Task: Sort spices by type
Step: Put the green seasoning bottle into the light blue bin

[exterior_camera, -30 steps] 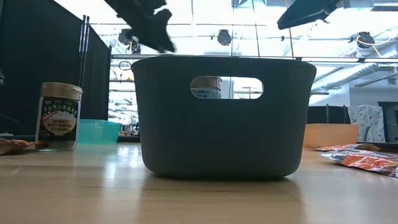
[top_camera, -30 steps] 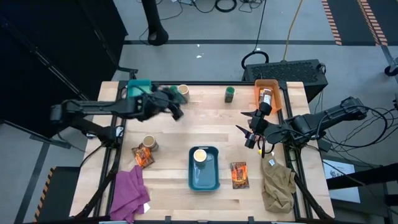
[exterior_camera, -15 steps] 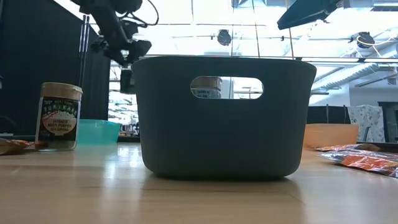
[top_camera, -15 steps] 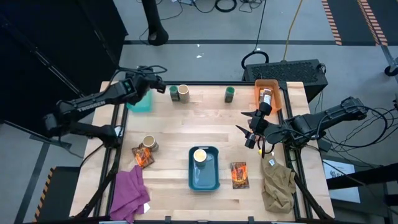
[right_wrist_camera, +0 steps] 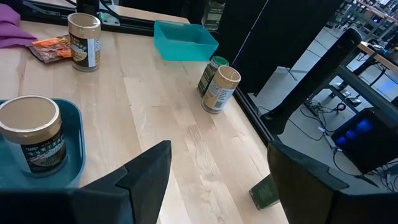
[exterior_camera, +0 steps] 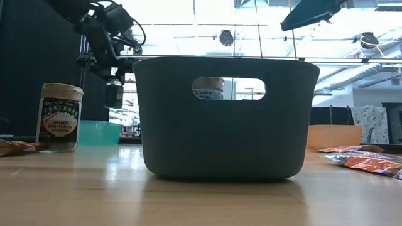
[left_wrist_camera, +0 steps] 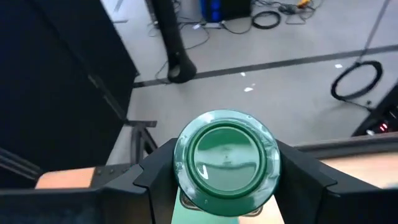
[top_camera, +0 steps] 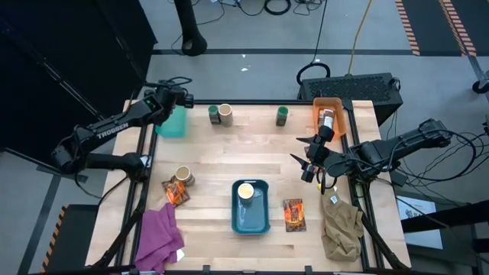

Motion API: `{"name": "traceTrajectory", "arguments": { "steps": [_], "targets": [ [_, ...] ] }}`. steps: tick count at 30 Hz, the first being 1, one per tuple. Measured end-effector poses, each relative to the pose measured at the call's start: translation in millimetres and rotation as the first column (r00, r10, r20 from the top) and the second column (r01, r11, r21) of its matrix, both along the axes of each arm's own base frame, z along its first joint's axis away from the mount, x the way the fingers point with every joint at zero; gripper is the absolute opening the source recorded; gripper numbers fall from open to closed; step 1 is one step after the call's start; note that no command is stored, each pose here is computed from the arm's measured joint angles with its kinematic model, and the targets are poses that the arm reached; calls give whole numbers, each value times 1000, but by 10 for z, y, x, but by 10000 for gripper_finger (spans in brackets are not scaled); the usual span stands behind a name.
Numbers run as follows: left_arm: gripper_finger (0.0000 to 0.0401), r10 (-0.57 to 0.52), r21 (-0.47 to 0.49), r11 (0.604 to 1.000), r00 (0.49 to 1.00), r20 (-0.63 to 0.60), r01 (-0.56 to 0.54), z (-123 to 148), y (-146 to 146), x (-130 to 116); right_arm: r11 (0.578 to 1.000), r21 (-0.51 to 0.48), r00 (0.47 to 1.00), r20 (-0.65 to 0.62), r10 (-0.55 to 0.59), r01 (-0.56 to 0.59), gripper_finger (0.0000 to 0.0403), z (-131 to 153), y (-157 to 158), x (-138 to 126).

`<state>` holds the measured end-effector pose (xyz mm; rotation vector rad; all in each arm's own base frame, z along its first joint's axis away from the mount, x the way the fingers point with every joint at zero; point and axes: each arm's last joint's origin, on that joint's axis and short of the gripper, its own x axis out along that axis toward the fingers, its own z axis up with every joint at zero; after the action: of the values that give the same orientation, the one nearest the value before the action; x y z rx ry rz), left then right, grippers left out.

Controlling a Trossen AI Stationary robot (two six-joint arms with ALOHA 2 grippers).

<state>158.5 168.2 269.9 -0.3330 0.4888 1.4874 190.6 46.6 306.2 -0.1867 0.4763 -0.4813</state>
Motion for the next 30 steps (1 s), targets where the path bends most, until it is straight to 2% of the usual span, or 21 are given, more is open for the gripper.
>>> {"name": "traceTrajectory", "arguments": {
  "steps": [16,24,30],
  "targets": [
    [209,123,-85,989,992,21,-121,-387,122,-278,999,37,999,-17,-29,29,249,-39,-9,-26],
    [209,97,-99,991,992,84,-89,-571,122,-313,998,45,999,-13,-33,34,249,-40,-9,-27],
    [209,94,-115,990,992,83,-84,-590,121,-323,999,43,999,-14,-32,33,249,-40,-9,-27]
  ]
}}
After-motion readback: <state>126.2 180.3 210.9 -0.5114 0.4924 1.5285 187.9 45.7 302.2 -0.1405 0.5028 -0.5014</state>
